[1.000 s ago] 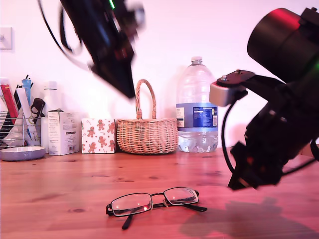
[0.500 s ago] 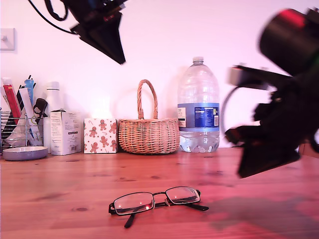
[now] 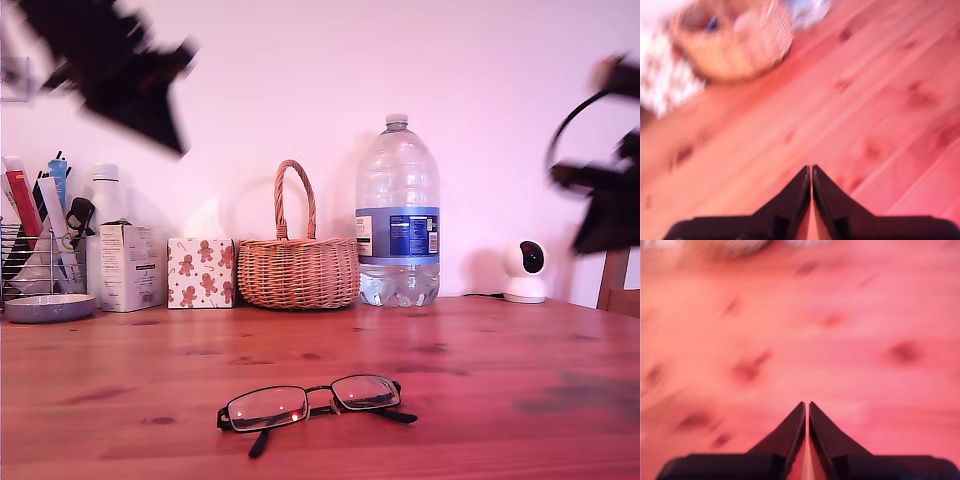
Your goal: Pick up the glasses and close them, then place them back on the table
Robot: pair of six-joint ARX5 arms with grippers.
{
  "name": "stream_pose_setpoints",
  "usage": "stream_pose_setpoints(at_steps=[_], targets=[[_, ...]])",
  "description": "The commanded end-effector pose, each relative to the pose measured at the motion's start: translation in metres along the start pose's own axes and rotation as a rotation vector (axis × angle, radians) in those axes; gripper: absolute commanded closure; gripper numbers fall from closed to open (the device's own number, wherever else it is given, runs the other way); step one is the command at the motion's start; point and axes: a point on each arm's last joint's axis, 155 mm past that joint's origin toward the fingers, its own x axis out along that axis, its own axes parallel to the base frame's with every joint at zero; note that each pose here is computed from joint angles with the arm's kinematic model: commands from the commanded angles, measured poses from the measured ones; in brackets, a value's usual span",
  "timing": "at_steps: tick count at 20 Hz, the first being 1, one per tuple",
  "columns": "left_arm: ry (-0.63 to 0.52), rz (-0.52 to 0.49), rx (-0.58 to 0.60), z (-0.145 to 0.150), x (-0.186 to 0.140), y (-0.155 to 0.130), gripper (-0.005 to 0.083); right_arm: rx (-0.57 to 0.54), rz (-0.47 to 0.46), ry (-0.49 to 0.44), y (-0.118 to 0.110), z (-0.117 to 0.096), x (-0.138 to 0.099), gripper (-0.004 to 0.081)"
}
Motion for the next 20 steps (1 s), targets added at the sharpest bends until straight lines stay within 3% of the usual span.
stream_pose_setpoints(at_steps=[1, 6, 10, 13, 20], targets=[[-0.045, 0.038, -0.038, -0.013, -0.008, 0.011, 0.0793, -0.007, -0.009, -0.065, -0.006, 0.02, -0.011, 0.0778], [-0.242, 0.111, -0.096, -0.025, -0.049, 0.028, 0.0793, -0.075, -0.028, -0.276, -0.003, 0.077, -0.061, 0.0778], [-0.352, 0.176, -0.11, -0.039, -0.08, 0.038, 0.0793, -0.119, -0.034, -0.345, 0.003, 0.09, -0.092, 0.0778], [-0.414, 0.209, -0.116, -0.048, -0.101, 0.039, 0.0793, -0.151, -0.04, -0.371, 0.007, 0.086, -0.111, 0.0778], [-0.48, 0.207, -0.223, -0.079, -0.115, 0.031, 0.0793, -0.144, -0.004, -0.374, 0.019, 0.039, -0.137, 0.0778]])
